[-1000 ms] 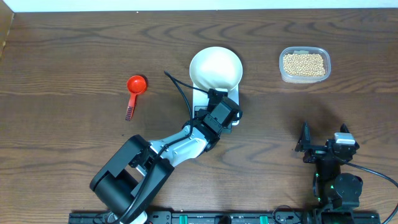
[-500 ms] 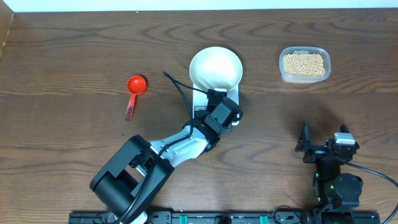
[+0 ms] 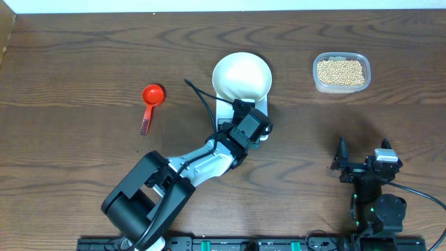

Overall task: Scoop item into bowl and weigh 50g on scale
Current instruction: 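Withdraw the left gripper from the scale toward the red scoop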

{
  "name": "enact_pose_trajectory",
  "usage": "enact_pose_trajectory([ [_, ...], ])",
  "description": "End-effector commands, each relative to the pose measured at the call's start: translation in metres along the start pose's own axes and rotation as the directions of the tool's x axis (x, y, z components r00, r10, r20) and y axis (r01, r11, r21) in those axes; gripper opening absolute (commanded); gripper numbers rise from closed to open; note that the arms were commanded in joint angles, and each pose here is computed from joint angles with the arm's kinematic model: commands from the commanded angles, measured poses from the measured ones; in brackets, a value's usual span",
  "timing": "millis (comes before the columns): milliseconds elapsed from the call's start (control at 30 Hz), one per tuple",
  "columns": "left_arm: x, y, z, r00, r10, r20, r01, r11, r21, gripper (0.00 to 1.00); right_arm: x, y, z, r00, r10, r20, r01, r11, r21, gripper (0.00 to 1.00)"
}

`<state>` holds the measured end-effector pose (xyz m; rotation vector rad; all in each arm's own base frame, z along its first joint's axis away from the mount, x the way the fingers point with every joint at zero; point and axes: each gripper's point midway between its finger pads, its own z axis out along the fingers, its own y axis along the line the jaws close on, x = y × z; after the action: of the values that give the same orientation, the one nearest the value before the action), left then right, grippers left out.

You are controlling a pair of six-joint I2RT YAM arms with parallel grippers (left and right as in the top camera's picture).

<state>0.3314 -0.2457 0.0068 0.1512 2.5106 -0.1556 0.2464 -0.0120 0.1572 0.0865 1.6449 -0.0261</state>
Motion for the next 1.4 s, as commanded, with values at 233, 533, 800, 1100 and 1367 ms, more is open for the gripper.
enact_pose_trajectory([
  [233,0.051,0.044,-0.009,0.985,0.055,-0.165,-0.070,0.994,-0.085,0.07,0.001,0.000,0.000,1.000,-0.005,-0.003,0.005,1.000,0.000,0.99],
  [533,0.002,0.032,-0.058,1.000,0.015,-0.017,-0.015,1.000,-0.007,0.07,0.002,0.000,0.000,1.000,-0.005,-0.003,0.005,1.000,0.001,0.99],
  [800,-0.033,0.031,-0.114,0.993,-0.017,0.116,0.010,0.998,0.067,0.08,0.002,0.000,0.000,1.000,-0.005,-0.003,0.005,1.000,0.001,0.99],
  [1100,-0.073,0.066,-0.173,0.942,-0.016,0.335,0.032,0.998,-0.045,0.25,0.002,0.001,0.000,1.000,-0.005,-0.003,0.005,1.000,0.000,0.99],
  [1367,-0.085,0.113,-0.193,0.901,0.019,0.433,0.118,0.951,-0.287,0.57,0.002,0.000,0.000,1.000,-0.005,-0.003,0.005,1.000,0.001,0.99],
])
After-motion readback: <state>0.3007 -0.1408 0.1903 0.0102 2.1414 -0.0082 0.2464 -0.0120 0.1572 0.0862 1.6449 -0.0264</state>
